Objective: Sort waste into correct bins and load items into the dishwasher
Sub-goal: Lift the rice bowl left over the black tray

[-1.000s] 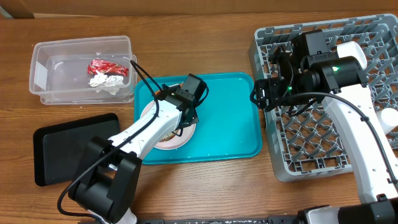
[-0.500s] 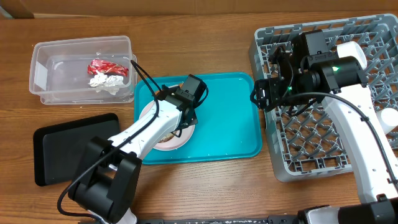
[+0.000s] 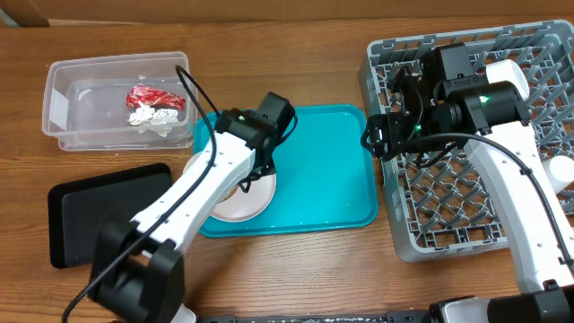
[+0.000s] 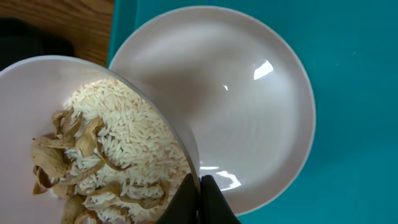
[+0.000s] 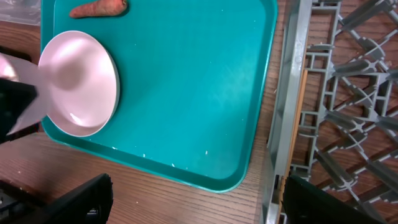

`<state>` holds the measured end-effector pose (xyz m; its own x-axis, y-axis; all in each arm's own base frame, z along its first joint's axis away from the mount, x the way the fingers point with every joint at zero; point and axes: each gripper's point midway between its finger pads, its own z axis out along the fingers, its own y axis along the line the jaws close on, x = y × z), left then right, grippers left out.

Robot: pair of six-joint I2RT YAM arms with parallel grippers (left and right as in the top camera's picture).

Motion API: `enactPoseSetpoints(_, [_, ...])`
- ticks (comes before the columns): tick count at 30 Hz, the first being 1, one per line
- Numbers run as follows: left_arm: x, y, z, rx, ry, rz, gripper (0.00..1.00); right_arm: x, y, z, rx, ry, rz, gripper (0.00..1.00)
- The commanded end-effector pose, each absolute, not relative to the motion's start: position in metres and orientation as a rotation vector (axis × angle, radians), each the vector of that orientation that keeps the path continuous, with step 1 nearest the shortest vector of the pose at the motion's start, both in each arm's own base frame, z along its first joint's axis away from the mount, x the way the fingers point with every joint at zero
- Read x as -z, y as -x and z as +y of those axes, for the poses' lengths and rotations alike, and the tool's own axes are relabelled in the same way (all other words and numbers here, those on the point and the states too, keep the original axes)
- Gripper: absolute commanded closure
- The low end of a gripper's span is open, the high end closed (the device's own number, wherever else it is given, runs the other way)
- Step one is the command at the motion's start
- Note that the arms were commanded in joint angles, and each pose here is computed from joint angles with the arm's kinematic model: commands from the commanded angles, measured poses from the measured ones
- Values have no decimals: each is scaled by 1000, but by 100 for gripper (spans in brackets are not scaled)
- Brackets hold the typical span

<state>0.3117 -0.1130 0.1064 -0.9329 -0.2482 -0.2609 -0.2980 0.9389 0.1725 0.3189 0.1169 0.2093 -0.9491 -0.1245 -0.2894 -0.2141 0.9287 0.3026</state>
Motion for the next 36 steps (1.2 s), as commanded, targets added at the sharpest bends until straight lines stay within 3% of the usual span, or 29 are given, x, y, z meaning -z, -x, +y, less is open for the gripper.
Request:
enactPoseSetpoints(1, [-133, -316, -102, -290, 426, 2805, 96, -210, -317, 116, -482, 250, 2824, 11])
enactPoseSetpoints(12, [-148, -314, -64, -31, 449, 2905, 96, -208, -317, 113, -449, 245, 2829, 11])
enactPoseSetpoints(36, [-129, -316, 24, 1013, 598, 2653, 96, -208, -317, 111, -433, 242, 2833, 11])
